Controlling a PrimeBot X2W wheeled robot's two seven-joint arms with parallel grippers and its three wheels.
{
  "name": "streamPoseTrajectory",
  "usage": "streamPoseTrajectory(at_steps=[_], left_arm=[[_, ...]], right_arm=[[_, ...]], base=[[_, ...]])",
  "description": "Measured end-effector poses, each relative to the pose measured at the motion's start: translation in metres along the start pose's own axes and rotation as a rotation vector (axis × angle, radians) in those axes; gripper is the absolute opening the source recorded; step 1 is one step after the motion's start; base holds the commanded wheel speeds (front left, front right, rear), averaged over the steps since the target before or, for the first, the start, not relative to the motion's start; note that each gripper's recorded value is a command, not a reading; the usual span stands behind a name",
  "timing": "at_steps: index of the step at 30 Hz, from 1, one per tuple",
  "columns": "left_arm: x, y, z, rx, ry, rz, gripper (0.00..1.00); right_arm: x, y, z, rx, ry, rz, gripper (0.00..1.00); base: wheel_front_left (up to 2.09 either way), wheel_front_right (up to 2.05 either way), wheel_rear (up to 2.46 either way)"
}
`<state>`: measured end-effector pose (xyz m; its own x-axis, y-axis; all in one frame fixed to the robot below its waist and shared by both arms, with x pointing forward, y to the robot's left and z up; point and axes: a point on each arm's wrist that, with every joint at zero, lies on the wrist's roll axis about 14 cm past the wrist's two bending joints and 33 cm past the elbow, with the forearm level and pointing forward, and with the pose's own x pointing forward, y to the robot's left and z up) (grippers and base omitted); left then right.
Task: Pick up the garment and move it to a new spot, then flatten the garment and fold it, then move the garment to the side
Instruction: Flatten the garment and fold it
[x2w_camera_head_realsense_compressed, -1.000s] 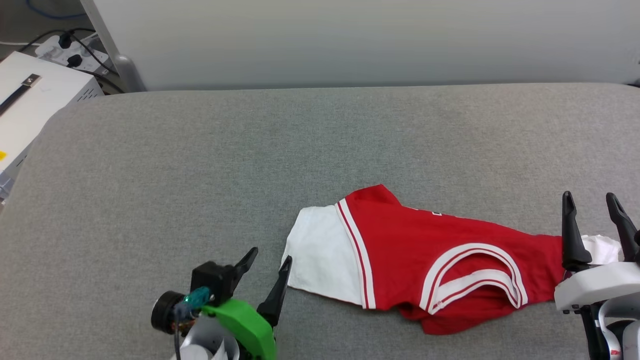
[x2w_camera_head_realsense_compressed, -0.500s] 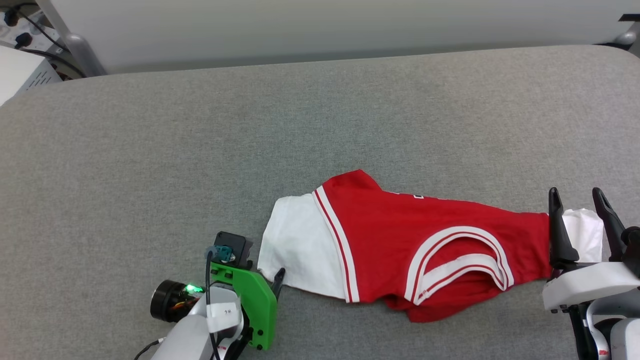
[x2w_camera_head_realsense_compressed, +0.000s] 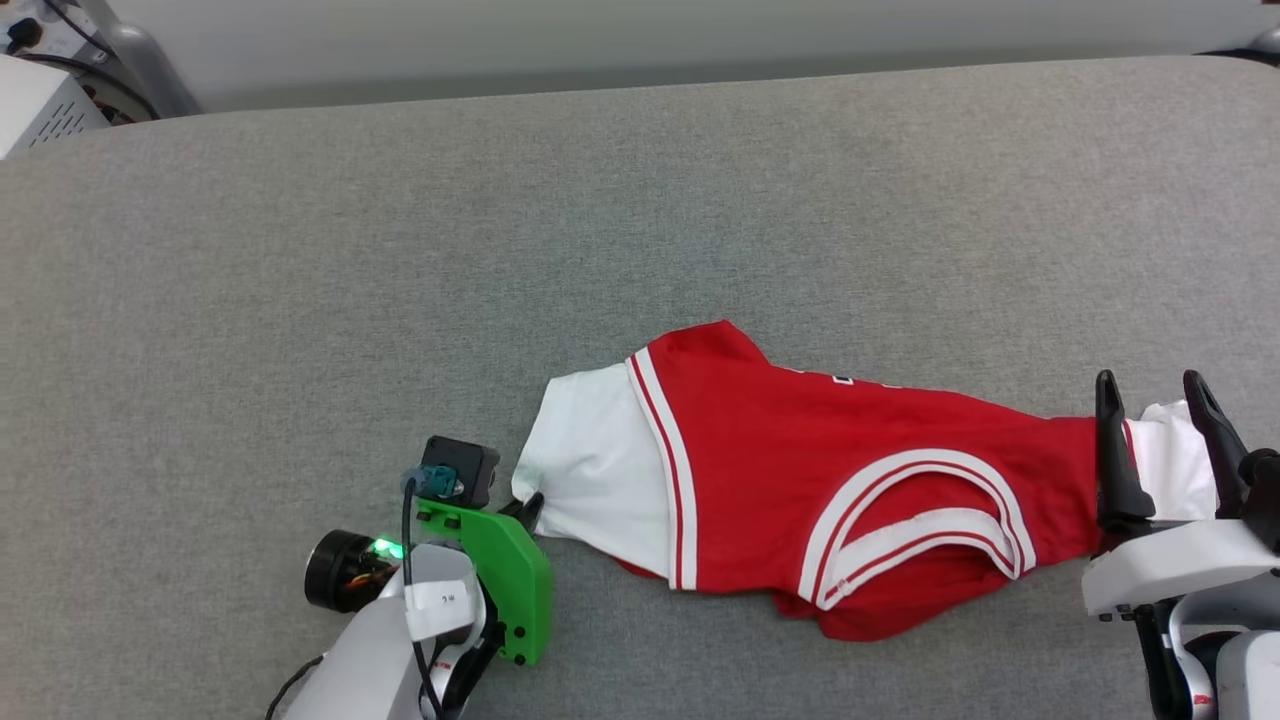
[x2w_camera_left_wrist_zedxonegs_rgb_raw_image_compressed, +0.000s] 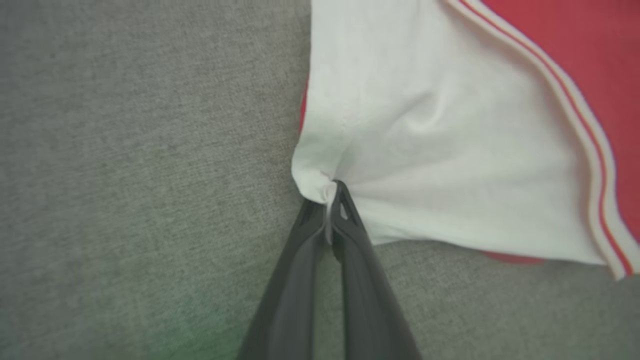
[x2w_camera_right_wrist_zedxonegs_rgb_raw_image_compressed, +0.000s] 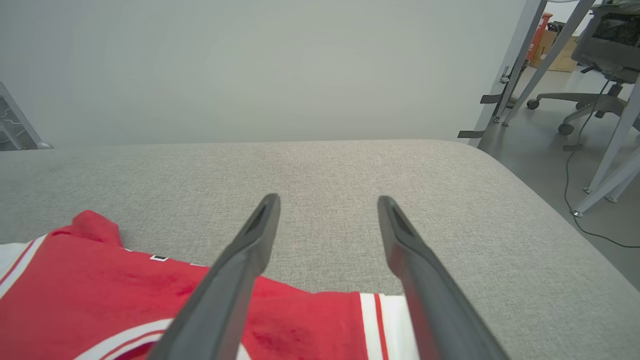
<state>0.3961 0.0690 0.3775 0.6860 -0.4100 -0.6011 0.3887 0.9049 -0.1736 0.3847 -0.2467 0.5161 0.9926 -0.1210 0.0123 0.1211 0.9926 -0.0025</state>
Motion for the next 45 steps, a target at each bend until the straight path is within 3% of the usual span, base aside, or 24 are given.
streamPoseTrajectory(at_steps=[5, 12, 20, 22, 26, 36, 45], left_arm=[[-0.013, 0.021, 0.025, -0.074, -0.139, 0.064, 0.0], [-0.064, 0.089, 0.067, -0.133, -0.349, 0.268, 0.0], [-0.104, 0.126, 0.009, -0.242, -0.249, 0.399, 0.0], [-0.107, 0.128, -0.002, -0.251, -0.233, 0.416, 1.0], [-0.112, 0.123, 0.01, -0.225, -0.318, 0.397, 1.0], [-0.144, 0.091, 0.078, -0.036, -0.669, 0.317, 1.0], [-0.185, 0.06, 0.118, -0.029, -0.937, 0.25, 1.0]], right_arm=[[0.002, 0.01, 0.003, 0.01, -0.008, 0.029, 1.0], [0.005, 0.027, 0.013, 0.019, -0.031, 0.082, 1.0], [0.009, 0.047, 0.017, 0.022, -0.035, 0.143, 1.0], [0.009, 0.05, 0.017, 0.021, -0.035, 0.153, 1.0], [0.009, 0.053, 0.018, 0.02, -0.032, 0.162, 1.0], [0.005, 0.058, 0.028, 0.023, -0.06, 0.18, 1.0], [-0.002, 0.073, 0.048, 0.051, -0.14, 0.231, 1.0]], base=[[0.0, 0.0, 0.0], [0.0, 0.0, 0.0], [0.0, 0.0, 0.0], [0.0, 0.0, 0.0], [0.0, 0.0, 0.0], [0.0, 0.0, 0.0], [0.0, 0.0, 0.0]])
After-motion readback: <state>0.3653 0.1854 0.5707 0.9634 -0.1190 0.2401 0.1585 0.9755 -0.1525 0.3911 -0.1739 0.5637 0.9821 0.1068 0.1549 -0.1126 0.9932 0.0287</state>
